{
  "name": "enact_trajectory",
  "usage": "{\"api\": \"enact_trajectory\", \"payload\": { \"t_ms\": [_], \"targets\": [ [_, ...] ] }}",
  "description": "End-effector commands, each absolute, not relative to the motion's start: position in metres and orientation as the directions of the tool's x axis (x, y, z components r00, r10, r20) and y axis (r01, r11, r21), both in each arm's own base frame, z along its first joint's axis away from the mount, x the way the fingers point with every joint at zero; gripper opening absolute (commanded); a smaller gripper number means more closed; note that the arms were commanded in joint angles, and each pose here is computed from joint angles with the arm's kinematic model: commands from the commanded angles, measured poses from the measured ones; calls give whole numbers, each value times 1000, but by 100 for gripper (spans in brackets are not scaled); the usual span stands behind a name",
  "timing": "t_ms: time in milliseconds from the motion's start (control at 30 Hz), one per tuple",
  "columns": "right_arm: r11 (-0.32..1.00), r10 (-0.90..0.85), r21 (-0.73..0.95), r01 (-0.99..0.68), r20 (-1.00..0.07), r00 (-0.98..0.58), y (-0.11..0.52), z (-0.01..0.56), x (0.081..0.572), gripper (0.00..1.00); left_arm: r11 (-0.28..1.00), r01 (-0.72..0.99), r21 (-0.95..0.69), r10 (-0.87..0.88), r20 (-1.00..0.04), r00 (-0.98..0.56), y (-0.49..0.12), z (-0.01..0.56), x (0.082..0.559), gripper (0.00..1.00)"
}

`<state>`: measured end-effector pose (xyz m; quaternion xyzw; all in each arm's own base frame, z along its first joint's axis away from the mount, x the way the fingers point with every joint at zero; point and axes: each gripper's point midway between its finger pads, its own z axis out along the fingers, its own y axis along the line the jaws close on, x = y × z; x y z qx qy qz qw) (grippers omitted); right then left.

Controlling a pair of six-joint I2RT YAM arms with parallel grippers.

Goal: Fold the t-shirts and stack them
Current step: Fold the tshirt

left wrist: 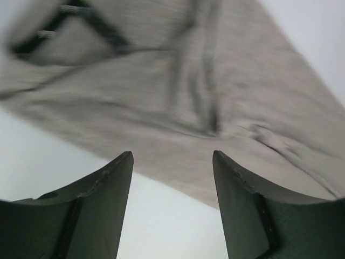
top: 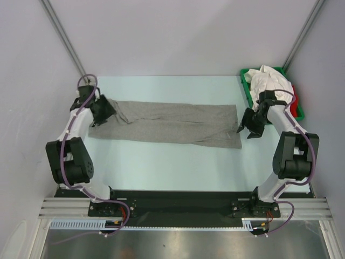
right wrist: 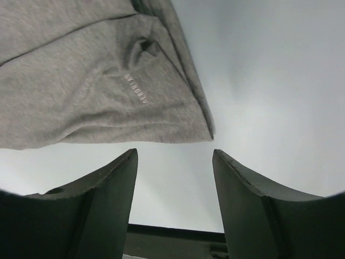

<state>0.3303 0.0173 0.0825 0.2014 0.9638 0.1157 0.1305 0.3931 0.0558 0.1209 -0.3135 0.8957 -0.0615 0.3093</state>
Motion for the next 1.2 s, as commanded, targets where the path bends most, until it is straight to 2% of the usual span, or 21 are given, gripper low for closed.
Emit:
{"api": "enact_trajectory", "payload": {
  "t_ms": [0, 133, 400, 533, 733, 900, 1067, 1167],
  "targets": [
    [892, 385, 347, 290, -246, -889, 36, 102, 346, 64, 794, -355, -494, -591, -489, -641, -7, 142, 433, 66],
    [884, 378, 388, 261, -264, -887, 53, 112, 353, 64, 796, -343, -498, -583, -483, -653, -22, 135, 449, 66],
    [885, 365, 398, 240, -275, -890, 59, 114, 343, 64, 754, -435, -493, -634, -371, -678, -33, 95, 441, 60],
    [883, 367, 401, 243, -270, -890, 58, 112, 339, 64, 745, -441, -500, -641, -357, -679, -37, 83, 450, 60],
    [879, 376, 406, 249, -269, -887, 55, 113, 334, 64, 738, -491, -463, -659, -337, -673, -32, 68, 447, 54],
    [877, 384, 405, 259, -265, -885, 53, 111, 330, 64, 722, -511, -466, -672, -298, -678, -35, 58, 446, 53],
    [875, 388, 408, 261, -266, -883, 52, 113, 330, 65, 713, -521, -470, -679, -276, -680, -38, 52, 447, 44],
    [874, 387, 410, 261, -264, -883, 53, 112, 331, 65, 719, -513, -469, -671, -280, -686, -38, 50, 451, 35]
  ]
}}
